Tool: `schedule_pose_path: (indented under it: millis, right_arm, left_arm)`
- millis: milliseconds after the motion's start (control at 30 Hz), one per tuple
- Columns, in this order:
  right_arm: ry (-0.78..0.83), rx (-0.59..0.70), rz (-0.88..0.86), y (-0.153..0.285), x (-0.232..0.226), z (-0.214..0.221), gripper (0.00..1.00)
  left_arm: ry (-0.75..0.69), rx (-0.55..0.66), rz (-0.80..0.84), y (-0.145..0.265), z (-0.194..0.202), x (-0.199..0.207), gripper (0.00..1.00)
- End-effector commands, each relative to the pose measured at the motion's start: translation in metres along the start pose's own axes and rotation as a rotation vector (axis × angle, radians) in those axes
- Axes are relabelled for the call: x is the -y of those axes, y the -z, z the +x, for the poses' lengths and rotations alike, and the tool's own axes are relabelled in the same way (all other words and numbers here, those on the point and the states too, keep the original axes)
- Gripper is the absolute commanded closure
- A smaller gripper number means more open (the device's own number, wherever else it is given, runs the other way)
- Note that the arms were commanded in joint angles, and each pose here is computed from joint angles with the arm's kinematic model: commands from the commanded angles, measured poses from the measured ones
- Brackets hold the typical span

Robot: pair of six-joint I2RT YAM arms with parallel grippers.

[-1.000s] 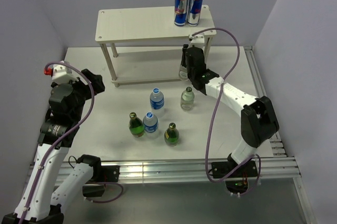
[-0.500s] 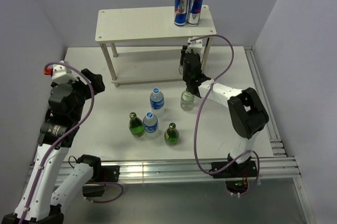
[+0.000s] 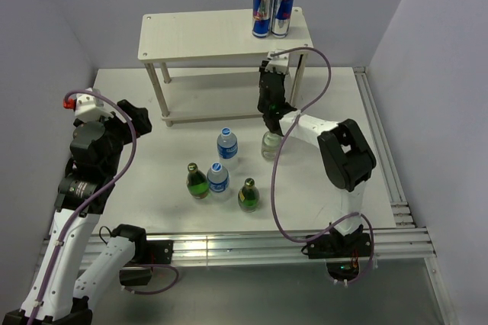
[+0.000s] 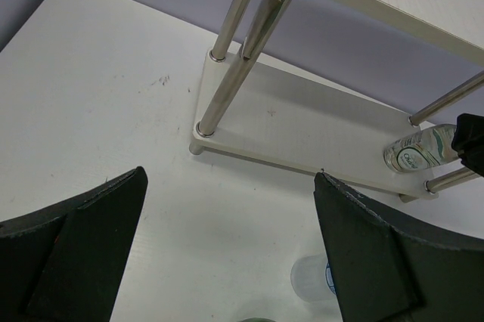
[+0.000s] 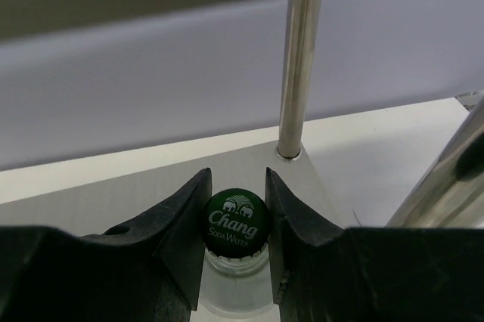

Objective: Place and organize the beverage onto the shelf

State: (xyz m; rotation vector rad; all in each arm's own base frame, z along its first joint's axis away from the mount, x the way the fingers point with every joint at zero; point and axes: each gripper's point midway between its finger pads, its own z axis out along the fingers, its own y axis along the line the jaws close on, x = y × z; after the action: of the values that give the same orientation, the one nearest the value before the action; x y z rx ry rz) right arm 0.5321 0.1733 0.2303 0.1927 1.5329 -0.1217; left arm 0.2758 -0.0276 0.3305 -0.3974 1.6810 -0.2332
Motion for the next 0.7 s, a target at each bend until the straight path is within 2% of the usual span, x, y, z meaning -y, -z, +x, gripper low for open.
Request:
schedule_pose_path:
  millis: [0, 33, 67, 100, 133, 400, 667]
  right_arm:
    - [-0.100, 0.134, 0.067, -0.010, 0.005, -0.056, 0.77]
    - [-0.097, 0.131, 0.073, -0.010, 0.007, -0.055, 0.45]
    - [-0.096, 0.136, 0.072, -0.010, 0.007, -0.056, 0.33]
    - [-0.096, 0.136, 0.072, -0.010, 0.007, -0.057, 0.26]
    - [-0.094, 0.137, 0.073, -0.009, 0.007, -0.059, 0.12]
    - [-0.094, 0.134, 0.078, 0.000, 0.012, -0.067, 0.06]
    - [-0.138, 0.142, 0.095, 0.039, 0.027, -0.093, 0.05]
  left_arm:
    - [-0.005, 0.032, 0.013, 0.002, -0.007, 0.001, 0.01]
    - [-0.005, 0.034, 0.013, 0.002, -0.008, 0.001, 0.01]
    - [-0.005, 0.035, 0.011, 0.002, -0.008, 0.001, 0.01]
    - [-0.003, 0.036, 0.012, 0.002, -0.009, 0.001, 0.01]
    - [-0.005, 0.035, 0.011, 0.002, -0.008, 0.001, 0.01]
    - [-0.005, 0.037, 0.006, 0.002, -0.009, -0.001, 0.01]
    - [0.001, 0.044, -0.004, 0.001, -0.010, -0.004, 0.01]
